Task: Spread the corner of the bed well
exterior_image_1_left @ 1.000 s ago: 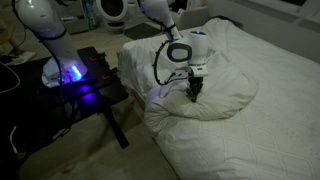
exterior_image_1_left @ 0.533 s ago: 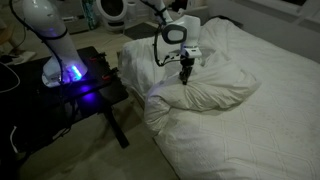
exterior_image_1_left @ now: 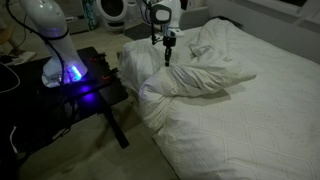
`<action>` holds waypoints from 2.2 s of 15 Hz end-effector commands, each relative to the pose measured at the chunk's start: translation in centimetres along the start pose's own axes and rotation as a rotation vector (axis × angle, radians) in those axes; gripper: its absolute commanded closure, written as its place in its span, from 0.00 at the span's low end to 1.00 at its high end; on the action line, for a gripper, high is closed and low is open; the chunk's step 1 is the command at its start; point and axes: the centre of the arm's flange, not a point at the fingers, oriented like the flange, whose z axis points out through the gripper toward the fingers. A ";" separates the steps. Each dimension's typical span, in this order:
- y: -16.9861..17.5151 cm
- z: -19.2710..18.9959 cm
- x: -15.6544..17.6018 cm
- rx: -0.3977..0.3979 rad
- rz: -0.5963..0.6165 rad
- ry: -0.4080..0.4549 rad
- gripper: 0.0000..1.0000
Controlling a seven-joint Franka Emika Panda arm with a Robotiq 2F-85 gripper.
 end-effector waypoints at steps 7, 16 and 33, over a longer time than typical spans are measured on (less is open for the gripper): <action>-5.8 -5.3 -13.6 -0.016 -0.394 -0.042 0.99; -9.6 -6.7 -23.5 -0.012 -0.642 0.008 0.99; -17.1 -9.2 -36.4 0.207 -0.859 0.103 0.99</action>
